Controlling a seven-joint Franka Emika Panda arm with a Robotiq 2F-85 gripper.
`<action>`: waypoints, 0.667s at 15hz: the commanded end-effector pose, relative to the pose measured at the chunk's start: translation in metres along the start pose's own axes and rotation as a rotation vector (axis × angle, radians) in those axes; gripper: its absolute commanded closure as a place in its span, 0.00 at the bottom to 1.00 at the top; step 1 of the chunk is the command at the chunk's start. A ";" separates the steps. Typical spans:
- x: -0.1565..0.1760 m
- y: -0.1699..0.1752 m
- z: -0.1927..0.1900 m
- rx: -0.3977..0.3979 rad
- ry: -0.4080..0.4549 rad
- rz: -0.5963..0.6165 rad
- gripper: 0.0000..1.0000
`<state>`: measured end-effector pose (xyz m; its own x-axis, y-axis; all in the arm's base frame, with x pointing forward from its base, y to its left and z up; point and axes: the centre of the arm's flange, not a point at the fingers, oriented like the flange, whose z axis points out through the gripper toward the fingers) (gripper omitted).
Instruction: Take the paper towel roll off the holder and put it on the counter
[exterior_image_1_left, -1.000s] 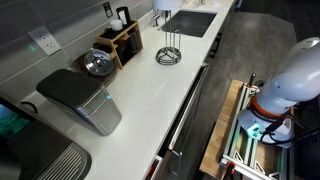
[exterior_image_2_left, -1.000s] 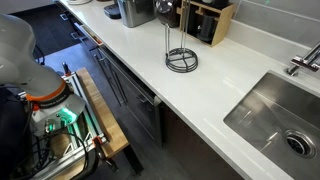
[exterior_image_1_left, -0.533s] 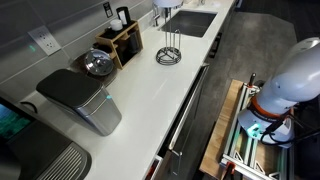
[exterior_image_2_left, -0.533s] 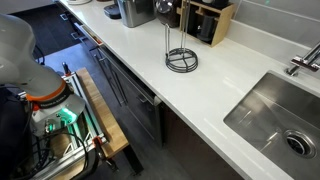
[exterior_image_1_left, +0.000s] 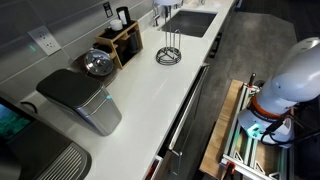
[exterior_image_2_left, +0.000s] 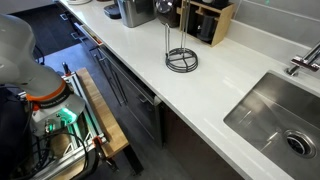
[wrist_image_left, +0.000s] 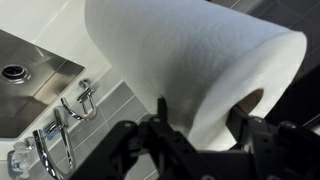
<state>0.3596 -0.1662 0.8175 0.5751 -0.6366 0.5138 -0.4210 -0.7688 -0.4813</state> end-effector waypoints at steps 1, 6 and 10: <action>-0.006 -0.007 -0.025 0.015 -0.032 -0.043 0.66; -0.011 -0.007 -0.036 0.061 -0.047 -0.076 0.66; -0.030 -0.015 -0.018 0.088 -0.202 -0.144 0.66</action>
<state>0.3388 -0.1495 0.8283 0.6766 -0.5524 0.4868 -0.3350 -0.8197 -0.4646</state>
